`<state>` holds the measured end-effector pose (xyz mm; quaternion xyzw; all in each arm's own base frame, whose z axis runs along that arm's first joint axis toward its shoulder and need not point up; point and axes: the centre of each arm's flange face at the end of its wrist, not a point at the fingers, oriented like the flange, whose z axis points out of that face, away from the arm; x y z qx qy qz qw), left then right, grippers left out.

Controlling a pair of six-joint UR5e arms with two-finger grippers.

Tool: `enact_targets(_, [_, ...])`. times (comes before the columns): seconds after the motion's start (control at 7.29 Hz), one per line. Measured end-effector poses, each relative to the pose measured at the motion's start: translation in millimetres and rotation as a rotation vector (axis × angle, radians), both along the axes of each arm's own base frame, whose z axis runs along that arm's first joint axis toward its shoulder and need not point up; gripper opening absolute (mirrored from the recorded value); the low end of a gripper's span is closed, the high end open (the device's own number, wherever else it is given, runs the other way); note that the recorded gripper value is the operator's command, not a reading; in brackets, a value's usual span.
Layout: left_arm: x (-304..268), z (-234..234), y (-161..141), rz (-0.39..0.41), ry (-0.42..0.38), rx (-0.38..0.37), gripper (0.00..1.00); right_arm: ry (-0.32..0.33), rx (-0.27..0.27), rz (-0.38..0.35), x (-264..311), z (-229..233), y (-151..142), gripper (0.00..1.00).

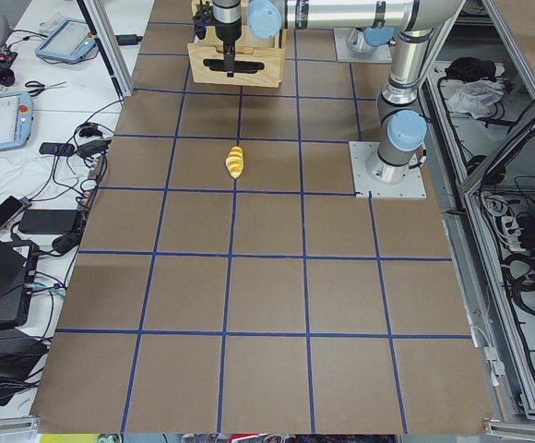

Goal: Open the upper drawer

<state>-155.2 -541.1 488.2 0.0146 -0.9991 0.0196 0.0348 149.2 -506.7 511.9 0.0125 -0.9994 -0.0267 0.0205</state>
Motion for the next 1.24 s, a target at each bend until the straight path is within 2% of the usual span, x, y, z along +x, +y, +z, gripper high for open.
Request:
enact_targets(0.27, [-7.6,45.0,46.9,-0.022,-0.047,-0.023,1.00,0.000,-0.001,0.000,0.0,0.4,-0.1,1.00])
enact_targets(0.41, [-8.4,49.2,62.5,-0.026,-0.054,-0.027,1.00,0.000,-0.001,0.000,0.0,0.6,-0.1,1.00])
enact_targets(1.24, [-7.5,44.9,66.3,-0.025,-0.056,-0.055,1.00,0.000,-0.001,0.000,0.0,0.6,-0.1,1.00])
